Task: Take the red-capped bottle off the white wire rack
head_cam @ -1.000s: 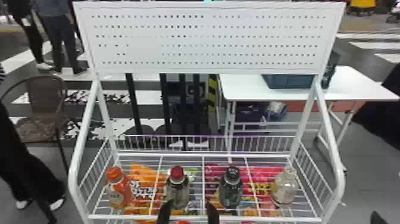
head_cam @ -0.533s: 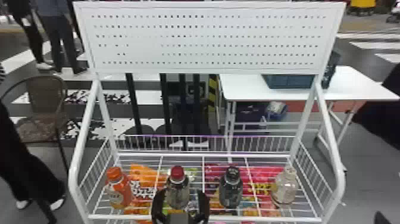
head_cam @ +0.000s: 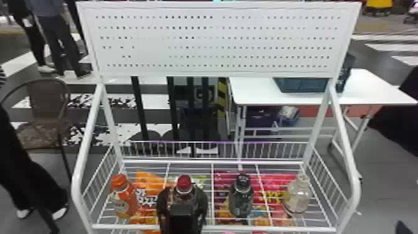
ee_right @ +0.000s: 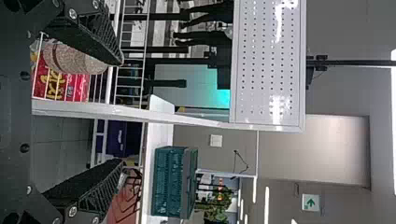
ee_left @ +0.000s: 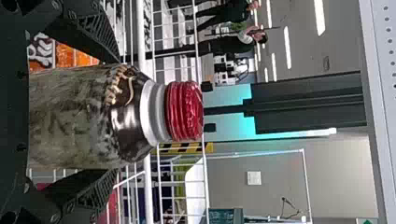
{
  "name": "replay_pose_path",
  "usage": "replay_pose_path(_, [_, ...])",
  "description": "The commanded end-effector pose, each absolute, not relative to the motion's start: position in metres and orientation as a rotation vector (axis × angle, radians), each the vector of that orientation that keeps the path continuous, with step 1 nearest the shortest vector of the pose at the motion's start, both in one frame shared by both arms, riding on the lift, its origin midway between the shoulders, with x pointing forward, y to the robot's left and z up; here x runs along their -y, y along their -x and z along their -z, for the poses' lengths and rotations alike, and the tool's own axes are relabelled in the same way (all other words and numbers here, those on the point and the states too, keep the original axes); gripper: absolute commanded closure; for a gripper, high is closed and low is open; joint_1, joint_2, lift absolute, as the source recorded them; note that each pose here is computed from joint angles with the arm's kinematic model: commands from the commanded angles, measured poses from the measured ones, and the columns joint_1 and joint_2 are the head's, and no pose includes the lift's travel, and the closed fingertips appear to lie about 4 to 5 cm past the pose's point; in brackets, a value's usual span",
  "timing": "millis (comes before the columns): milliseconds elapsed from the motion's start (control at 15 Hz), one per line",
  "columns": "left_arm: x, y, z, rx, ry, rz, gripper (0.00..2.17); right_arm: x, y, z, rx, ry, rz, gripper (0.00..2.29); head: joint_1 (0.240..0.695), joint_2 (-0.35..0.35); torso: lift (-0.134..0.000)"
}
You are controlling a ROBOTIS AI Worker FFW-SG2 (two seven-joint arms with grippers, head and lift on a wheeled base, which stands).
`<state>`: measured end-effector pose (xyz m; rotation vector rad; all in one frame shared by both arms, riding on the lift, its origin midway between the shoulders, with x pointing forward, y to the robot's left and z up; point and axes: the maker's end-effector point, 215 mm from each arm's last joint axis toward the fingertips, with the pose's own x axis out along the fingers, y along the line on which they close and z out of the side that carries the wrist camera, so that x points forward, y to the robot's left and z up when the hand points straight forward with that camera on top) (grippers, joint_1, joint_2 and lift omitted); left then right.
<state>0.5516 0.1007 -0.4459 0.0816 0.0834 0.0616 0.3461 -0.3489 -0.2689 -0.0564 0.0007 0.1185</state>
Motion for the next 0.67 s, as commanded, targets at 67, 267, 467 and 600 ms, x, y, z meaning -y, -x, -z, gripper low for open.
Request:
replay_pose_path(67, [-0.107,-0.554,0.43,-0.042,-0.023,-0.081,1.9,0.352,-0.347,0.27,-0.002,0.061,-0.114,0.15,0.499,0.0,0.0])
replay_pose_path(267, [-0.098,-0.544,0.416,-0.025,0.002,-0.044,1.95,0.353,-0.348,0.269,0.0,0.057,-0.111,0.15,0.499,0.0,0.0])
replay_pose_path(467, [-0.091,-0.526,0.384,-0.03,0.003,-0.018,2.02,0.35,-0.35,0.268,0.007,0.052,-0.114,0.15,0.499,0.0,0.0])
replay_pose_path(600, [-0.104,-0.513,0.348,-0.046,-0.03,-0.014,2.02,0.349,-0.352,0.268,0.009,0.049,-0.116,0.15,0.499,0.0,0.0])
